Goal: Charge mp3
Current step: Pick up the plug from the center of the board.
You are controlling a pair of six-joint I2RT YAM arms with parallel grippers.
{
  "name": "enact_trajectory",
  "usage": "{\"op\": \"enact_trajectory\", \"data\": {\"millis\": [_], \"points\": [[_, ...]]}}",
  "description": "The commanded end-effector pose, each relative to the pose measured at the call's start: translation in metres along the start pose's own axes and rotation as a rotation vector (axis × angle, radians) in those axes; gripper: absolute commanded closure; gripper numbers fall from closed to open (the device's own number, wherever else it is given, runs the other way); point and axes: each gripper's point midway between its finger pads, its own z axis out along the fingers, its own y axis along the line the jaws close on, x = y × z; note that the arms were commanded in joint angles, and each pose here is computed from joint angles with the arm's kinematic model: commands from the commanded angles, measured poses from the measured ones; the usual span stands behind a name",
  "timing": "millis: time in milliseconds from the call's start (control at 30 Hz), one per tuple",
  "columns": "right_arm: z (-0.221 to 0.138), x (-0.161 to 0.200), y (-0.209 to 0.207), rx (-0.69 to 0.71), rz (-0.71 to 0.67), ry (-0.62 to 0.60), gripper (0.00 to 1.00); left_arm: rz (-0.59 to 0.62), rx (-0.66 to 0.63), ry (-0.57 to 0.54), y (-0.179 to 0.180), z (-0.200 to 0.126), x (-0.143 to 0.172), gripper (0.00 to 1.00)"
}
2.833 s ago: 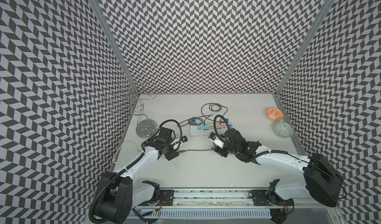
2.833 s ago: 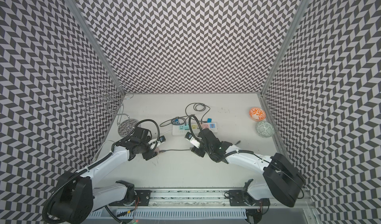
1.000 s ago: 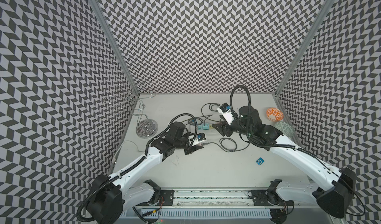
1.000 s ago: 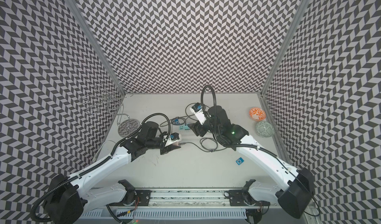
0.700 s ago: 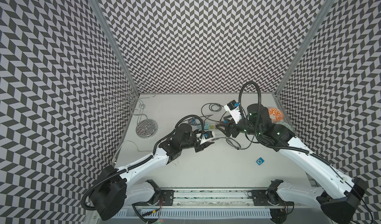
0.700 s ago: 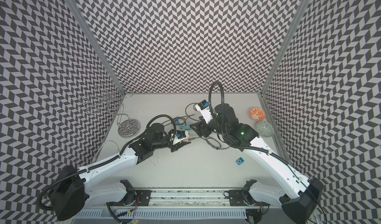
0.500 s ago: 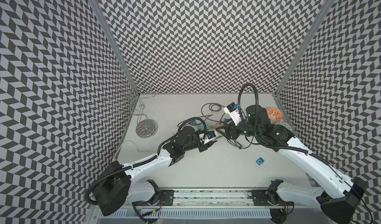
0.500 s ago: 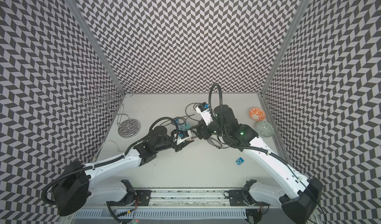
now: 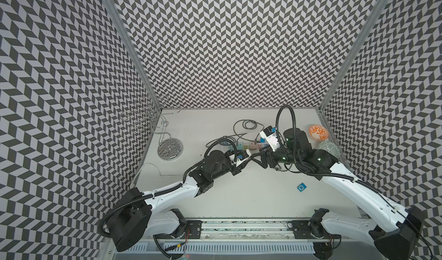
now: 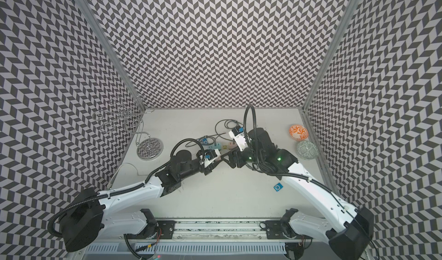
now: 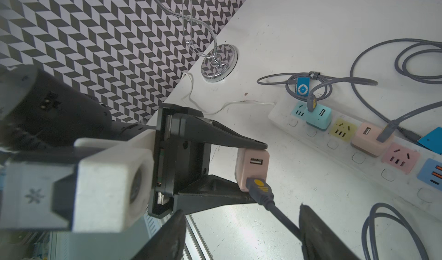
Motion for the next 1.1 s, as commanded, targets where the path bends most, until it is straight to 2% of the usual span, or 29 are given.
{"op": "enact_trajectory", "data": {"millis": [0, 100, 200, 600, 800, 967, 1067], "points": [[-0.015, -0.025, -0.007, 0.091, -0.017, -0.057, 0.23, 0.027, -0.046, -0.109, 0.009, -0.006, -0.029, 0.73], [-0.023, -0.031, -0.014, 0.113, -0.055, -0.084, 0.18, 0.059, -0.038, -0.118, 0.004, -0.007, -0.03, 0.73], [-0.013, -0.024, -0.012, 0.062, -0.063, -0.028, 0.19, 0.081, -0.048, -0.138, 0.003, -0.01, -0.034, 0.73], [0.012, -0.009, 0.009, -0.13, -0.053, 0.055, 0.33, 0.143, -0.108, -0.175, 0.001, -0.014, -0.049, 0.72], [0.023, 0.002, 0.009, -0.169, -0.016, 0.101, 0.42, 0.156, -0.164, -0.185, 0.007, -0.016, -0.056, 0.73], [0.026, 0.001, 0.011, -0.189, -0.005, 0.095, 0.44, 0.175, -0.17, -0.19, 0.003, -0.016, -0.059, 0.73], [0.029, 0.0, 0.012, -0.203, 0.004, 0.09, 0.51, 0.19, -0.171, -0.186, 0.0, -0.015, -0.06, 0.73]]}}
